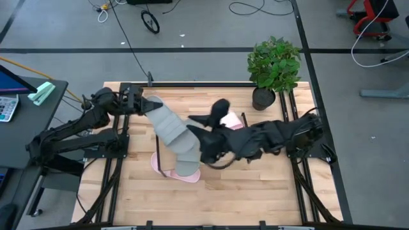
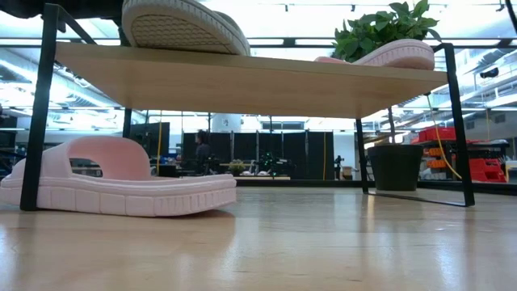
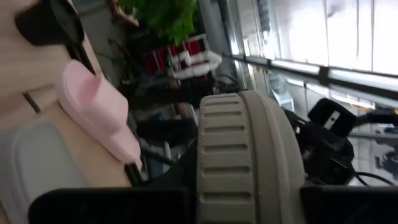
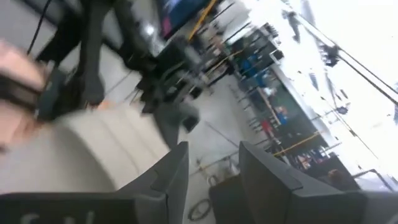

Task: Pick and place slides into the shelf
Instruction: Put the gray slide on the shelf

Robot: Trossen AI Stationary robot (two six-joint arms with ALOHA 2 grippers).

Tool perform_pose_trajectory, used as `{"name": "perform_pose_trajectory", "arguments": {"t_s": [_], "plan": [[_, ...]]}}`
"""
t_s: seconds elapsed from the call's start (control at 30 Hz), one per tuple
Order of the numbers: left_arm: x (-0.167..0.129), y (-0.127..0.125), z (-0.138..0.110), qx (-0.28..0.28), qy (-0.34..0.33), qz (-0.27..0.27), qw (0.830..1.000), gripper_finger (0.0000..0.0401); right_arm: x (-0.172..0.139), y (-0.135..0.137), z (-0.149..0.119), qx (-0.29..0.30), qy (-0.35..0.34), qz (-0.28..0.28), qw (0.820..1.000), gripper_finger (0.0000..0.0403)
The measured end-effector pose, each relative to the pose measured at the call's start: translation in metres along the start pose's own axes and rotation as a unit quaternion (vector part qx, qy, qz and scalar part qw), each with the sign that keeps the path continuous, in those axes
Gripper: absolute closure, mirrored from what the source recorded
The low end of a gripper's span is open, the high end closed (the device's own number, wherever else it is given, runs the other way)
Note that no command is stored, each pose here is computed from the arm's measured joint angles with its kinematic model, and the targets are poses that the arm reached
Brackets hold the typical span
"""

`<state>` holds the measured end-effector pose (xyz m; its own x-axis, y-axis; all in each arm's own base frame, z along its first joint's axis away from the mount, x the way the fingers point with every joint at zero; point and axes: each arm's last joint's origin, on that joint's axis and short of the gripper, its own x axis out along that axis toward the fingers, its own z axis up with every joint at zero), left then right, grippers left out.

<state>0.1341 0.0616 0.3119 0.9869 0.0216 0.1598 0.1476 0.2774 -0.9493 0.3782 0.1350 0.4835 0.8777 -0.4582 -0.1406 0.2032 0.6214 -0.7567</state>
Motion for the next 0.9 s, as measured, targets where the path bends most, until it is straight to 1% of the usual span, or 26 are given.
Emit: {"name": "perform_pose_trajectory", "arguments": {"t_s": [0.1,0.17,0.37,0.43,0.5,0.57,0.7,0.8,0.83,0.9], "plan": [[-0.001,0.000,0.001,0.001,0.018,-0.002,1.000,0.0346,0.006,0.012,0.000,-0.008,-0.001,0.015,1.000,0.0256],[-0.002,0.001,0.001,0.001,0.034,-0.004,0.999,0.0346,0.008,0.016,0.001,0.017,-0.004,0.020,1.000,0.0256],[0.005,0.011,-0.002,-0.016,0.146,0.004,0.989,0.0346,0.005,0.013,-0.002,0.098,0.008,0.025,0.995,0.0263],[0.009,0.017,0.000,-0.015,0.164,0.012,0.986,0.0346,0.004,0.012,-0.004,0.122,0.013,0.027,0.992,0.0267],[0.014,0.024,0.004,0.000,0.160,0.023,0.987,0.0346,0.004,0.013,-0.005,0.138,0.020,0.031,0.990,0.0270],[0.018,0.034,0.012,0.018,0.167,0.029,0.985,0.0346,0.005,0.016,-0.007,0.153,0.025,0.041,0.987,0.0273],[0.023,0.051,0.034,0.030,0.182,0.044,0.982,0.0346,0.007,0.023,-0.010,0.176,0.035,0.074,0.981,0.0280],[0.027,0.049,0.058,0.047,0.184,0.040,0.981,0.0346,0.007,0.026,-0.012,0.199,0.045,0.085,0.975,0.0283],[0.028,0.045,0.067,0.060,0.187,0.032,0.980,0.0346,0.007,0.026,-0.012,0.205,0.047,0.086,0.974,0.0284],[0.031,0.036,0.085,0.084,0.172,0.028,0.981,0.0346,0.005,0.027,-0.012,0.220,0.050,0.087,0.970,0.0286]]}}
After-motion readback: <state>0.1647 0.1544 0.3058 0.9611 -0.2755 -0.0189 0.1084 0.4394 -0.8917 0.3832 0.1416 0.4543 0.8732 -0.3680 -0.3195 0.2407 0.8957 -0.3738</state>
